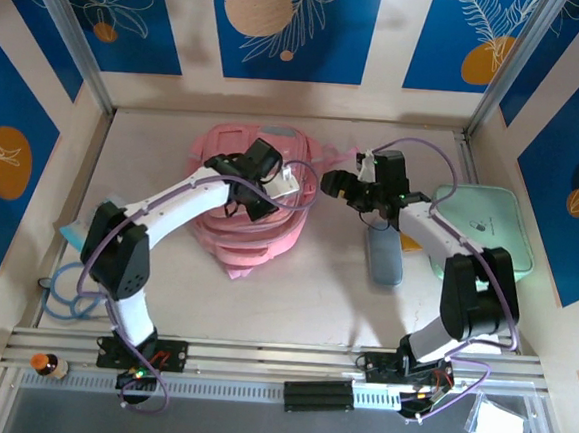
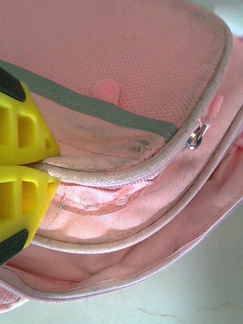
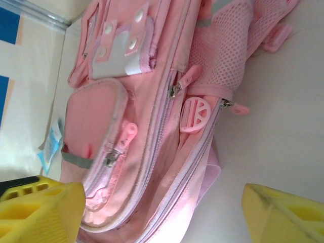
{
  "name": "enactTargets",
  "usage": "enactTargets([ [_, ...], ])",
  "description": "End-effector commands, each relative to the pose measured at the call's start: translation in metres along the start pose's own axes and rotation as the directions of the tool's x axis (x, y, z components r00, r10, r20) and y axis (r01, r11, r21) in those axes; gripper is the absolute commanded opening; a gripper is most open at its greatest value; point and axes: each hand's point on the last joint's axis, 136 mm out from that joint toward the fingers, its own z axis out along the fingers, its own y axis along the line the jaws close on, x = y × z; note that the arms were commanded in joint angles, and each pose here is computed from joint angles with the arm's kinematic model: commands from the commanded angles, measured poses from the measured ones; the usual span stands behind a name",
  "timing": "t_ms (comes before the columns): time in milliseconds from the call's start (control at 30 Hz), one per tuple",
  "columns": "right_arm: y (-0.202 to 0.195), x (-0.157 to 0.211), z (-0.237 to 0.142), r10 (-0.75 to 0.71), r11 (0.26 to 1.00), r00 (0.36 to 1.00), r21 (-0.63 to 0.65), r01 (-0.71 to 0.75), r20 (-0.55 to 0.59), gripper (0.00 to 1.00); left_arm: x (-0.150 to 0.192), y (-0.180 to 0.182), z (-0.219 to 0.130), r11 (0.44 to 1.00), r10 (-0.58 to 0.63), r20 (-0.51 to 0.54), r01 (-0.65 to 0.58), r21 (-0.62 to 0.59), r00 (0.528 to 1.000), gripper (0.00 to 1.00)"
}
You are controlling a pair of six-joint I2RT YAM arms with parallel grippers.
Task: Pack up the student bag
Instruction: Unzip the student bag at the top-center of the table.
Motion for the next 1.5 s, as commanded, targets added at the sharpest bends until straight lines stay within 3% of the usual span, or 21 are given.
enactTargets([
  [0,0.023,-0.008,0.010,0.034,0.993,0.998,-0.109,-0.040,-0.057,0.79,-0.008,-0.006,-0.030,0.997,-0.066,0.109,0.062,0.037,0.992,0.00],
  [167,0.045,-0.018,0.032,0.018,0.980,0.992,-0.193,-0.042,-0.123,0.71,0.001,-0.017,-0.036,0.995,-0.082,0.137,0.072,0.074,0.987,0.03],
  [700,0.025,-0.015,0.111,0.089,0.961,0.951,-0.224,-0.160,-0.297,0.74,0.009,-0.016,-0.042,0.989,-0.129,0.190,0.112,0.098,0.973,0.02],
  [867,0.015,-0.003,0.124,0.101,0.969,0.934,-0.181,-0.171,-0.341,0.74,0.012,-0.014,-0.040,0.988,-0.136,0.184,0.119,0.097,0.973,0.02],
  [1133,0.053,0.014,0.101,0.027,0.938,0.907,-0.302,-0.168,-0.420,0.74,0.016,-0.006,-0.035,0.989,-0.145,0.167,0.137,0.055,0.975,0.01],
  [1467,0.055,0.023,0.065,-0.048,0.932,0.924,-0.349,-0.095,-0.379,0.65,0.018,-0.004,-0.031,0.990,-0.140,0.155,0.134,0.049,0.978,0.01],
])
